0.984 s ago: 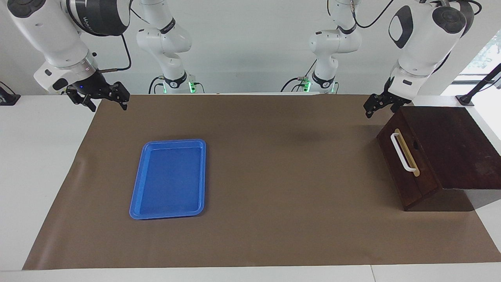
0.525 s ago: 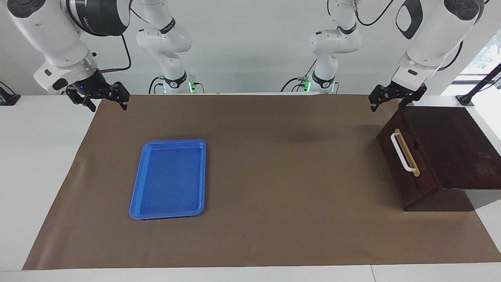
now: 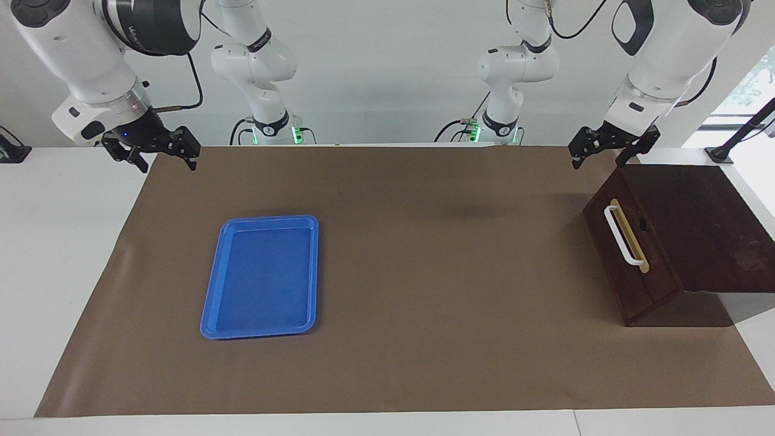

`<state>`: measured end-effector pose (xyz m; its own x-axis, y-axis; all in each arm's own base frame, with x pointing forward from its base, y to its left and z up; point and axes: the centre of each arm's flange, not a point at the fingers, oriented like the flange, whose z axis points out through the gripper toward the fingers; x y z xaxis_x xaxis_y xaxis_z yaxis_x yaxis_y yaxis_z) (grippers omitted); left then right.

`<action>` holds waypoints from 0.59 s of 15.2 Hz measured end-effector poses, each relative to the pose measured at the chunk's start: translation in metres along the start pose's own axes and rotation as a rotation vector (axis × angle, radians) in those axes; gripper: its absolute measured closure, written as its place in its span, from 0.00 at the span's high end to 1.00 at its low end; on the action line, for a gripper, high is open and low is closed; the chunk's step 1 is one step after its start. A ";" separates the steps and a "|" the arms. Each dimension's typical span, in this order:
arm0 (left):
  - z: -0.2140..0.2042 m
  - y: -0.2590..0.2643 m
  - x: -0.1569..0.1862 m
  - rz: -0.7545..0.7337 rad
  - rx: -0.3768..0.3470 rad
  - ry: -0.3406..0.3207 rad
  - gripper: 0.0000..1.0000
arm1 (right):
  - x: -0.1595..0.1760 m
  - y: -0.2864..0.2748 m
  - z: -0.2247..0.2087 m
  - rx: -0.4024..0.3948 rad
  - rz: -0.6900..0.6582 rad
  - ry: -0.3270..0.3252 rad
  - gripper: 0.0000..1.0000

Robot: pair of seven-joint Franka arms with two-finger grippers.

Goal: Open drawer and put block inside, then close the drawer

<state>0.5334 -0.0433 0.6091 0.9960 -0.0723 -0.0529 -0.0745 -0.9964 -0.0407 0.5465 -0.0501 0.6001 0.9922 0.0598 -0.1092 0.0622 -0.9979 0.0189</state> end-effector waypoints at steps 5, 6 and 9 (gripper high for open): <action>-0.006 0.011 -0.004 0.021 0.001 -0.010 1.00 | 0.000 0.001 0.000 0.000 0.002 0.000 1.00; -0.007 0.011 -0.004 0.022 0.001 -0.007 1.00 | 0.000 0.001 0.000 0.000 0.002 0.000 1.00; -0.009 0.012 -0.005 0.022 0.002 -0.004 1.00 | 0.000 0.001 0.000 0.000 0.002 0.000 1.00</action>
<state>0.5278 -0.0548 0.6176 0.9939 -0.0942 -0.0579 -0.0966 -0.9945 -0.0411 0.5464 -0.0514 0.6002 0.9924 0.0574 -0.1090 0.0598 -0.9980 0.0189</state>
